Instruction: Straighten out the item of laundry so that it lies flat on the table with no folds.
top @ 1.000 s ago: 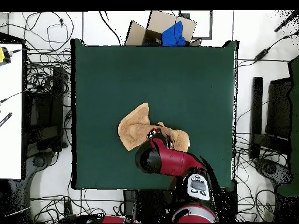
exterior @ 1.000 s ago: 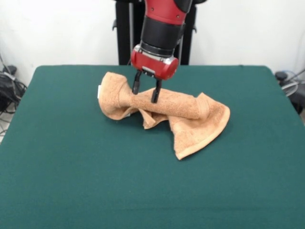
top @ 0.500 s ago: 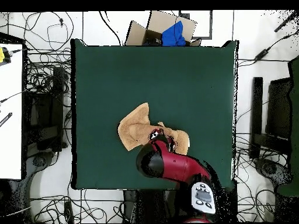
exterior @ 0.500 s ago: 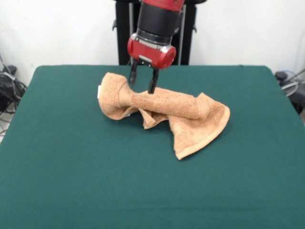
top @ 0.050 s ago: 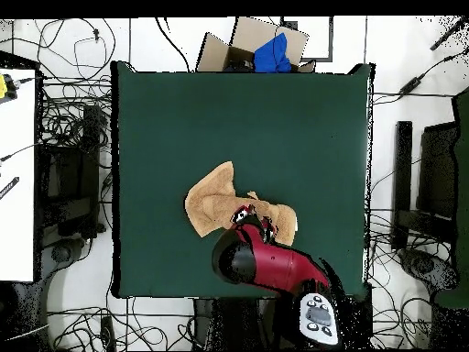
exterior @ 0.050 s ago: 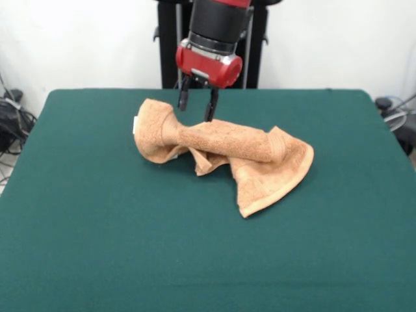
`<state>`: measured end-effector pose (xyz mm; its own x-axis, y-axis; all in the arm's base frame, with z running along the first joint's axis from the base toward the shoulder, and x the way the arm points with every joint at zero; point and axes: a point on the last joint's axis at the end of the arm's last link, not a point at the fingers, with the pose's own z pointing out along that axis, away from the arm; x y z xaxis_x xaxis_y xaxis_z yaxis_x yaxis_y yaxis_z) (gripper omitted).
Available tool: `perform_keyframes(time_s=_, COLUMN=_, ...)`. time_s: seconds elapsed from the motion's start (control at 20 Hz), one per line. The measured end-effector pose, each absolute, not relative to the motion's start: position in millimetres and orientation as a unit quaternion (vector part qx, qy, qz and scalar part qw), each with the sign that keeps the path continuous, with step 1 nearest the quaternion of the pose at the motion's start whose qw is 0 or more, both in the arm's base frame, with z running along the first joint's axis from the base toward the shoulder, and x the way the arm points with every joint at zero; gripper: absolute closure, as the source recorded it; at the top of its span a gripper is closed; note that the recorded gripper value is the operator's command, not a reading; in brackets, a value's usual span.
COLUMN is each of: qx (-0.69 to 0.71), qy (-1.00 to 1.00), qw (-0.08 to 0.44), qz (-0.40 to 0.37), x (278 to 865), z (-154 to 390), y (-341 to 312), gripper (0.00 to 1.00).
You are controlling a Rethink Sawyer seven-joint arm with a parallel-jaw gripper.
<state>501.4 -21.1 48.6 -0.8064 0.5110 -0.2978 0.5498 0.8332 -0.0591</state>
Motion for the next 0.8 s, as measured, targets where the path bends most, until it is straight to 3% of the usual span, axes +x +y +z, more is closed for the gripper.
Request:
perform_keyframes(time_s=0.35, qx=0.291, qy=0.945, qw=0.13, qz=-0.069, x=502, z=38, y=-7, gripper=0.0)
perform_keyframes(time_s=0.8, qx=0.299, qy=0.939, qw=0.159, qz=-0.065, x=510, z=24, y=4, gripper=0.0)
